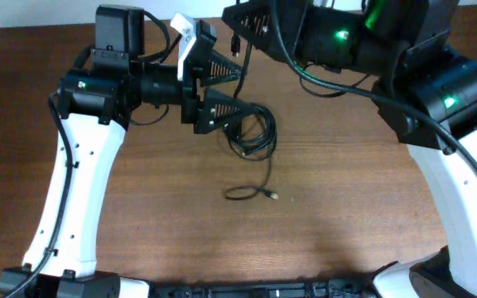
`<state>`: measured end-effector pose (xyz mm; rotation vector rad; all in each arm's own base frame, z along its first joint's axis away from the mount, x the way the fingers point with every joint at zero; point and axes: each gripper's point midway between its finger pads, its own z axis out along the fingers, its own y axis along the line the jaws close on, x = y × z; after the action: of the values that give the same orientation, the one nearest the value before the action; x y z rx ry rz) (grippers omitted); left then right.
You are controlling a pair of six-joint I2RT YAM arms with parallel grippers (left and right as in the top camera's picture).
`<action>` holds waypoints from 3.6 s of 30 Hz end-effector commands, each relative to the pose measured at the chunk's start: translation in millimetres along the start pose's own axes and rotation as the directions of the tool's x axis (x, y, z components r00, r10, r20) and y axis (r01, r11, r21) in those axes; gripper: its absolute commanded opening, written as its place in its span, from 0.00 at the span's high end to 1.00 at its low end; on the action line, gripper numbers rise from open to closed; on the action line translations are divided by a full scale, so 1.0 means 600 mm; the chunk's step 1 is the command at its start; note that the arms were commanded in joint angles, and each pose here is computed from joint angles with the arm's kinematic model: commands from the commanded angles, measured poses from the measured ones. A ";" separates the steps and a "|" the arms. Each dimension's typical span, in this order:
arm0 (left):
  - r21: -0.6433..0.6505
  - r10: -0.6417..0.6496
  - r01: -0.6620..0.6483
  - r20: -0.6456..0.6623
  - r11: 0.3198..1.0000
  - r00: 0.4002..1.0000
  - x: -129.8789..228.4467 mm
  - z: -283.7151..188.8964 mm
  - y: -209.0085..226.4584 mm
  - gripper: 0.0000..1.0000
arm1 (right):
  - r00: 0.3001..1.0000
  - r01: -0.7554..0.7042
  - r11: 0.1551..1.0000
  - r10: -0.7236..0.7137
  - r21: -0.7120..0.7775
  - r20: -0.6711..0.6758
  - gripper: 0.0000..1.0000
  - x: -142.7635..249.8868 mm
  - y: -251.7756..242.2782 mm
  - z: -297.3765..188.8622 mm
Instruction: Untangle cables
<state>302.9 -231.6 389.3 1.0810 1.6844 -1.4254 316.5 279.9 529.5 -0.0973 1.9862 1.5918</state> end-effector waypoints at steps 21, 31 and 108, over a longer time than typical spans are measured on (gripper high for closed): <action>0.073 -0.030 0.028 0.018 0.997 0.999 -0.007 -0.002 -0.028 0.39 | 0.999 -0.017 0.999 0.019 -0.044 0.045 0.96 -0.017 0.023 0.001; 0.072 -0.031 0.030 0.019 0.997 0.999 -0.007 -0.002 -0.028 0.27 | 0.998 -0.011 1.000 0.013 -0.026 0.062 0.96 -0.022 0.017 0.001; -0.927 -0.652 0.267 0.035 0.262 0.758 0.407 -0.301 0.575 0.02 | 0.826 0.249 0.371 0.400 0.894 -0.396 0.06 0.297 -0.555 -0.054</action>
<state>512.3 5.2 67.4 0.0315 2.7167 -0.3049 295.1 203.5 158.7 0.0221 3.1308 0.1513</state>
